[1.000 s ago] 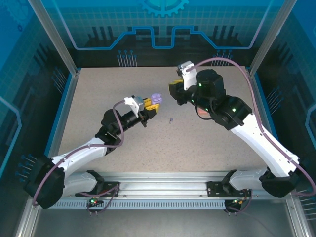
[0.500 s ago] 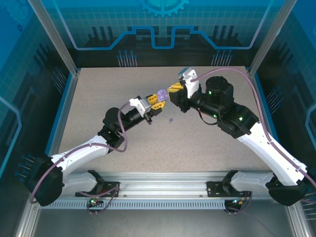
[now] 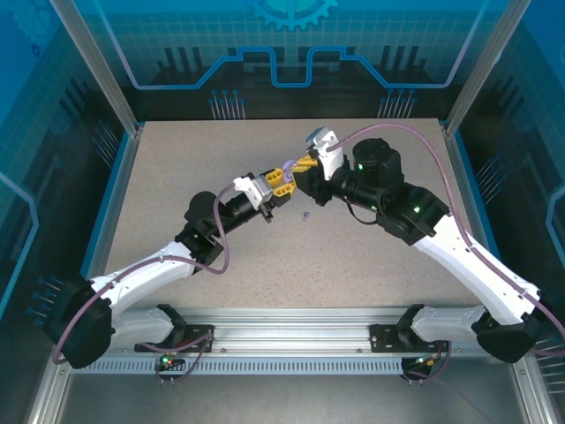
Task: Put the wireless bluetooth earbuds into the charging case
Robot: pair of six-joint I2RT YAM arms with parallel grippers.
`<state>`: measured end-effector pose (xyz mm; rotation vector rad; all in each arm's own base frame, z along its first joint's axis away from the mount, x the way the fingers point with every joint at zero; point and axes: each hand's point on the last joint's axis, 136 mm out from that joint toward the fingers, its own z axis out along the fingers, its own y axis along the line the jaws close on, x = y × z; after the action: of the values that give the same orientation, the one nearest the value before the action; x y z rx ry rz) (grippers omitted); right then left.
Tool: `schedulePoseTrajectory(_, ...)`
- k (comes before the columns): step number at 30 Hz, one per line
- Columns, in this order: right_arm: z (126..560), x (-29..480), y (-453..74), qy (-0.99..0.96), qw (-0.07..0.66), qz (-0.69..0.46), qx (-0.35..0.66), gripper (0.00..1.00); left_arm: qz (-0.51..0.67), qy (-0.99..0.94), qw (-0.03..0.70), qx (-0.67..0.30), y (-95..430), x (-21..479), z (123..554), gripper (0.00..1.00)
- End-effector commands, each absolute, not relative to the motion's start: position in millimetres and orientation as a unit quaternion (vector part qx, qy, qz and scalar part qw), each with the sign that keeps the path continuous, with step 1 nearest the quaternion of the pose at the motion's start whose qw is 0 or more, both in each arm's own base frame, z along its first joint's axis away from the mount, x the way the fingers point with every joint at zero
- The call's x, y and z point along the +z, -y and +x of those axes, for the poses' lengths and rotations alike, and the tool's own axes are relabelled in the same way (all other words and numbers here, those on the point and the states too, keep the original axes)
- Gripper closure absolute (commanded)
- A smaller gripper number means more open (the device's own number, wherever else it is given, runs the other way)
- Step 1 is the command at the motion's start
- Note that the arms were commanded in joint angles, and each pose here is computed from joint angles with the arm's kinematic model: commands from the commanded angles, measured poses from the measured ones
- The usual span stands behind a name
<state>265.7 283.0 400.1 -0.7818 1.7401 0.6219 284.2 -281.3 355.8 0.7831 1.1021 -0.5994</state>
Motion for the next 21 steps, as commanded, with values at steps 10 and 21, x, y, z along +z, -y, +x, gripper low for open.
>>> schedulePoseTrajectory(10, 274, 390, -281, -0.74, 0.543, -0.317, 0.24, 0.79, 0.354, -0.472, 0.76, -0.274, 281, 382, 276, 1.0)
schedulePoseTrajectory(21, 277, 389, -282, -0.743, 0.537, -0.309, 0.252, 0.79, 0.358, -0.474, 0.755, -0.28, 283, 381, 274, 1.0)
